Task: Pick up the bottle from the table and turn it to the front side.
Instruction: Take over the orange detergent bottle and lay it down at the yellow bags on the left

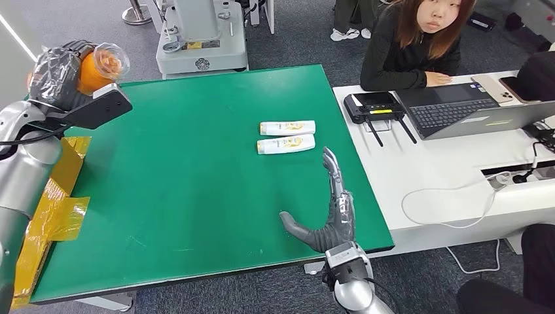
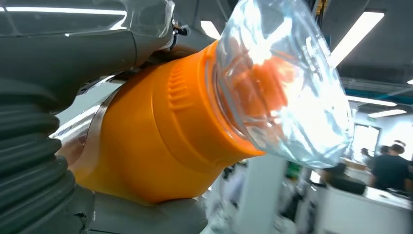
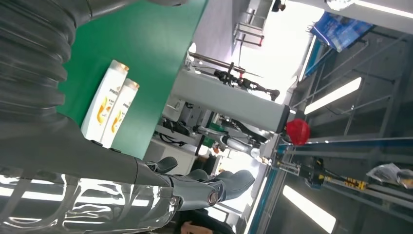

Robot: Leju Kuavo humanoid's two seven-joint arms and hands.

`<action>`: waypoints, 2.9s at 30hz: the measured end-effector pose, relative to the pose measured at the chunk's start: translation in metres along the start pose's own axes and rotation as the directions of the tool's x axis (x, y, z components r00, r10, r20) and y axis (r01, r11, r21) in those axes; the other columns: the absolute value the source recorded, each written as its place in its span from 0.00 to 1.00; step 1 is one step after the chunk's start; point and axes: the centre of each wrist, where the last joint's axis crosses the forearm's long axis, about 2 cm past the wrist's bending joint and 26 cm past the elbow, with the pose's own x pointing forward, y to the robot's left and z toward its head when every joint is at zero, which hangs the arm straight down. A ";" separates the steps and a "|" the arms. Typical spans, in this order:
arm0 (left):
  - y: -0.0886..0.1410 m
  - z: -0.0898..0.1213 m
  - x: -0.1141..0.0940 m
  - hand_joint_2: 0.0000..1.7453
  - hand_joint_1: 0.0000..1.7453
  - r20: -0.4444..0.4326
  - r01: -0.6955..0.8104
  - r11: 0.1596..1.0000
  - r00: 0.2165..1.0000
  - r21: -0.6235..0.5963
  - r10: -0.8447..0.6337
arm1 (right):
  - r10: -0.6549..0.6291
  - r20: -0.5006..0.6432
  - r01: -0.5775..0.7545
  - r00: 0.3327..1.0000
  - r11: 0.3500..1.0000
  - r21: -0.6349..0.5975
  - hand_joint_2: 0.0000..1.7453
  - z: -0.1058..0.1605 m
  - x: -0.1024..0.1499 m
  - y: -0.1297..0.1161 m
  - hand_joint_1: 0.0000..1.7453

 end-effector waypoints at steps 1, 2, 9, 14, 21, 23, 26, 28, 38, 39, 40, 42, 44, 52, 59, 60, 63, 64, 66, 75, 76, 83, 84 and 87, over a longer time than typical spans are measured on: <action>0.003 0.002 -0.004 1.00 1.00 -0.012 0.032 0.999 0.999 -0.005 -0.032 | -0.001 0.003 0.001 1.000 1.000 -0.009 1.00 0.001 0.002 -0.002 0.00; 0.005 0.005 -0.007 1.00 1.00 -0.024 0.072 0.997 0.997 -0.012 -0.072 | -0.001 0.005 0.002 1.000 1.000 -0.018 1.00 0.002 0.003 -0.003 0.00; 0.012 0.014 -0.021 1.00 1.00 -0.051 0.312 0.943 0.946 -0.115 -0.319 | 0.016 0.007 -0.015 1.000 0.998 -0.066 1.00 0.013 0.010 -0.013 0.00; 0.010 0.021 -0.028 1.00 1.00 -0.062 0.366 0.914 0.922 -0.174 -0.381 | 0.020 0.007 -0.019 1.000 0.996 -0.088 1.00 0.016 0.013 -0.018 0.00; 0.007 0.037 -0.041 1.00 1.00 -0.085 0.422 0.871 0.887 -0.253 -0.455 | 0.023 -0.006 -0.024 1.000 0.993 -0.112 1.00 0.022 0.015 -0.024 0.00; 0.005 0.042 -0.044 1.00 1.00 -0.092 0.429 0.862 0.880 -0.272 -0.467 | 0.025 -0.009 -0.026 1.000 0.993 -0.115 1.00 0.023 0.015 -0.025 0.00; 0.003 0.050 -0.050 1.00 1.00 -0.103 0.435 0.850 0.870 -0.298 -0.482 | 0.031 -0.015 -0.032 0.999 0.992 -0.124 1.00 0.026 0.016 -0.028 0.00; 0.002 0.057 -0.054 1.00 1.00 -0.111 0.440 0.840 0.863 -0.317 -0.494 | 0.035 -0.022 -0.038 0.999 0.990 -0.133 1.00 0.028 0.016 -0.029 0.00; -0.002 0.071 -0.062 1.00 1.00 -0.137 0.430 0.814 0.847 -0.390 -0.514 | 0.051 -0.049 -0.058 0.997 0.986 -0.156 1.00 0.033 0.020 -0.039 0.00; -0.002 0.071 -0.062 1.00 1.00 -0.139 0.429 0.813 0.846 -0.394 -0.514 | 0.053 -0.051 -0.060 0.997 0.986 -0.159 1.00 0.034 0.020 -0.040 0.00; -0.002 0.072 -0.063 1.00 1.00 -0.141 0.428 0.812 0.846 -0.398 -0.515 | 0.054 -0.054 -0.062 0.997 0.985 -0.162 1.00 0.034 0.020 -0.041 0.00; -0.001 0.074 -0.065 1.00 1.00 -0.145 0.424 0.809 0.844 -0.408 -0.516 | 0.057 -0.060 -0.067 0.997 0.983 -0.170 1.00 0.036 0.021 -0.042 0.00; 0.001 0.077 -0.067 1.00 1.00 -0.149 0.420 0.804 0.842 -0.420 -0.518 | 0.059 -0.066 -0.070 0.996 0.982 -0.177 1.00 0.038 0.022 -0.043 0.00; 0.005 0.093 -0.079 1.00 1.00 -0.168 0.398 0.793 0.839 -0.462 -0.518 | 0.068 -0.073 -0.081 0.995 0.980 -0.184 1.00 0.040 0.025 -0.050 0.00; 0.008 0.116 -0.092 1.00 1.00 -0.206 0.370 0.785 0.828 -0.497 -0.521 | 0.079 -0.070 -0.089 0.994 0.984 -0.157 1.00 0.041 0.023 -0.055 0.00; 0.008 0.120 -0.095 1.00 1.00 -0.213 0.366 0.785 0.826 -0.501 -0.521 | 0.080 -0.069 -0.090 0.994 0.984 -0.155 1.00 0.041 0.023 -0.056 0.00; 0.009 0.130 -0.099 1.00 1.00 -0.228 0.355 0.783 0.822 -0.511 -0.521 | 0.081 -0.068 -0.091 0.994 0.984 -0.154 1.00 0.041 0.021 -0.057 0.00; 0.009 0.133 -0.101 1.00 1.00 -0.231 0.352 0.782 0.821 -0.514 -0.522 | 0.081 -0.069 -0.091 0.994 0.984 -0.154 1.00 0.041 0.021 -0.057 0.00; 0.009 0.138 -0.103 1.00 1.00 -0.237 0.346 0.781 0.820 -0.520 -0.521 | 0.081 -0.071 -0.091 0.994 0.984 -0.154 1.00 0.041 0.020 -0.058 0.00; 0.009 0.145 -0.106 1.00 1.00 -0.237 0.314 0.790 0.838 -0.527 -0.491 | 0.086 -0.073 -0.097 0.994 0.982 -0.163 1.00 0.039 0.015 -0.058 0.00; 0.008 0.146 -0.106 1.00 1.00 -0.236 0.310 0.790 0.841 -0.528 -0.488 | 0.086 -0.074 -0.097 0.994 0.982 -0.165 1.00 0.039 0.015 -0.058 0.00; -0.010 0.161 -0.102 1.00 1.00 -0.236 0.264 0.791 0.860 -0.551 -0.452 | 0.083 -0.074 -0.095 0.994 0.981 -0.171 1.00 0.039 0.015 -0.058 0.00; -0.014 0.164 -0.101 1.00 1.00 -0.237 0.257 0.791 0.862 -0.555 -0.447 | 0.084 -0.073 -0.095 0.994 0.981 -0.172 1.00 0.038 0.015 -0.058 0.00; -0.023 0.171 -0.099 1.00 1.00 -0.241 0.240 0.787 0.866 -0.568 -0.438 | 0.087 -0.073 -0.099 0.994 0.980 -0.176 1.00 0.037 0.015 -0.058 0.00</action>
